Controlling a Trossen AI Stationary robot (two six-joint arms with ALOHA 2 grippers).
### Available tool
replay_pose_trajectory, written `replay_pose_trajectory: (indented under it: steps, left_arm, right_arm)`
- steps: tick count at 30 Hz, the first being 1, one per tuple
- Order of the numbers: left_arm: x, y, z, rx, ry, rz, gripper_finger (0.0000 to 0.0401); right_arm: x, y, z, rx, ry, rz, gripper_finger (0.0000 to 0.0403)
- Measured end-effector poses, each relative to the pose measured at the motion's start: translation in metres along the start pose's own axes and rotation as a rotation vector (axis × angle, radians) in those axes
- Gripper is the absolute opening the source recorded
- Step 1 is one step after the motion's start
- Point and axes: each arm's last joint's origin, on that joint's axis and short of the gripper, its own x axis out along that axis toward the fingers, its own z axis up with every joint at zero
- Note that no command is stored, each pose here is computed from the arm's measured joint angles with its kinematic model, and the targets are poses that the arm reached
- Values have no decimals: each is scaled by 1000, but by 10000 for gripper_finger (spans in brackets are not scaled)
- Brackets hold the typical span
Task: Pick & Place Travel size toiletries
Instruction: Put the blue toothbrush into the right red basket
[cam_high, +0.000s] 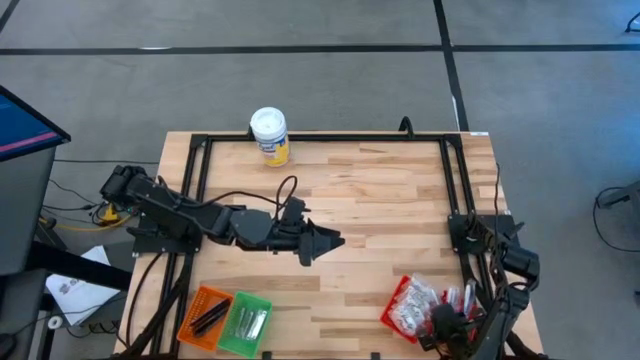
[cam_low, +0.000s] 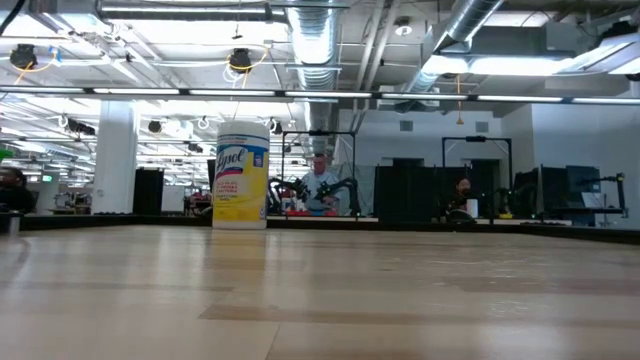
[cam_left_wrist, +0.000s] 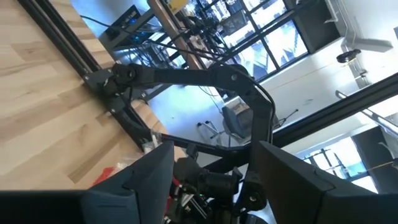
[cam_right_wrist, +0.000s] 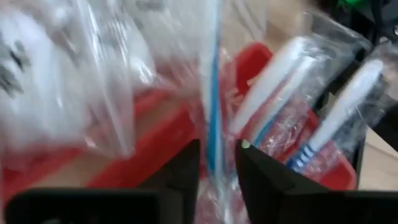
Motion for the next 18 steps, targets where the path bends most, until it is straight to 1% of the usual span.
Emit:
replay_pose_trajectory:
  steps: [7,11,14,18]
  left_arm:
    - [2,2,3,15,3,0,221]
    - [2,2,3,25,6,-2,221]
    - [2,3,4,40,7,-3,221]
    - [3,3,5,50,25,-15,221]
  right_arm:
    - [-14,-7,-5,-21,25,23,178]
    - [-21,-13,-1,-21,22,61,216]
    - [-28,-17,5,-17,12,112,234]
    - [-42,-21,23,11,2,199,241]
